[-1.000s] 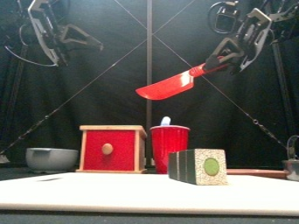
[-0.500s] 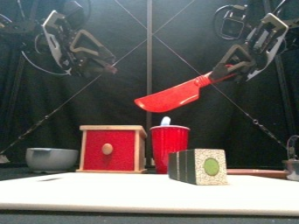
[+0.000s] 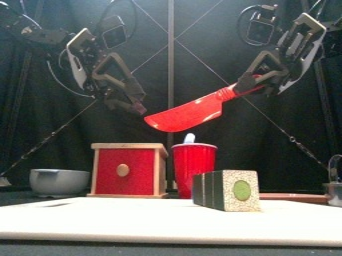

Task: Place sushi on board then cut the sushi with the knife then place the pieces on the plate
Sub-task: Grasp knife edge with left hand

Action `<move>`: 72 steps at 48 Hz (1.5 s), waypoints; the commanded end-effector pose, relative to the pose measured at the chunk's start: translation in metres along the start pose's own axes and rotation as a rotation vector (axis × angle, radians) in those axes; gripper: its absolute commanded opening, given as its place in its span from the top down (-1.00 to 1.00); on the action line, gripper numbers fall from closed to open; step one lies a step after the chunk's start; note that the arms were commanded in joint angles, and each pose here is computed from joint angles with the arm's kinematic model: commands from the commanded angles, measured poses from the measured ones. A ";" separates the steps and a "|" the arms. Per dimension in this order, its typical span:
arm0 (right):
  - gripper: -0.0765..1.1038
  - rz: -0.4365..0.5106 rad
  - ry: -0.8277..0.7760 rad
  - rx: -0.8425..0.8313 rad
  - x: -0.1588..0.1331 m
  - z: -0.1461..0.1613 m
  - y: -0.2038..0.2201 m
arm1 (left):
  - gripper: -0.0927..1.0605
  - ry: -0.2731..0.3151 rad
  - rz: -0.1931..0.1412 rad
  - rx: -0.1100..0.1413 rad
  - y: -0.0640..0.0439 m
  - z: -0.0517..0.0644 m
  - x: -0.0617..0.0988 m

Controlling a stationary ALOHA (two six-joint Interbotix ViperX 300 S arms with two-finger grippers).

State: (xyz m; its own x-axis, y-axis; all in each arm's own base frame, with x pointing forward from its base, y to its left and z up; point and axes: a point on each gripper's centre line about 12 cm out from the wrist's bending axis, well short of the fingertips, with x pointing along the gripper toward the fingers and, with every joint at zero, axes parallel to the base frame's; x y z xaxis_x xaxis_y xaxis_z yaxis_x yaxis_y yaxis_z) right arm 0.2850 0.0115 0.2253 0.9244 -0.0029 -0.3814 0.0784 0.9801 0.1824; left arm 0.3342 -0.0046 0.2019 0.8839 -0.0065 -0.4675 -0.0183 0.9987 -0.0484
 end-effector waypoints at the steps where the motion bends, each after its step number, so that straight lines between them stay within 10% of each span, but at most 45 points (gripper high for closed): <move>1: 0.37 0.010 -0.046 0.001 -0.001 0.013 0.004 | -0.68 0.014 -0.004 0.000 -0.002 0.010 0.010; 35: 0.37 0.029 -0.025 -0.001 0.004 0.007 0.012 | -0.67 0.087 -0.037 0.012 -0.018 0.008 0.049; 72: 0.37 0.033 -0.026 -0.003 0.004 0.007 0.013 | -0.38 0.114 -0.026 -0.005 -0.015 -0.001 0.053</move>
State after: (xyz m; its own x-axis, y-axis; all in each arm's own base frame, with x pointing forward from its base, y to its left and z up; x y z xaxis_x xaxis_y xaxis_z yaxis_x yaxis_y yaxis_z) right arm 0.2881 0.0222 0.2190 0.9190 0.0240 -0.3934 0.0550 0.9806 0.1883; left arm 0.3764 -0.0207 0.1685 0.8093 -0.0403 -0.5860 0.0000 0.9977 -0.0685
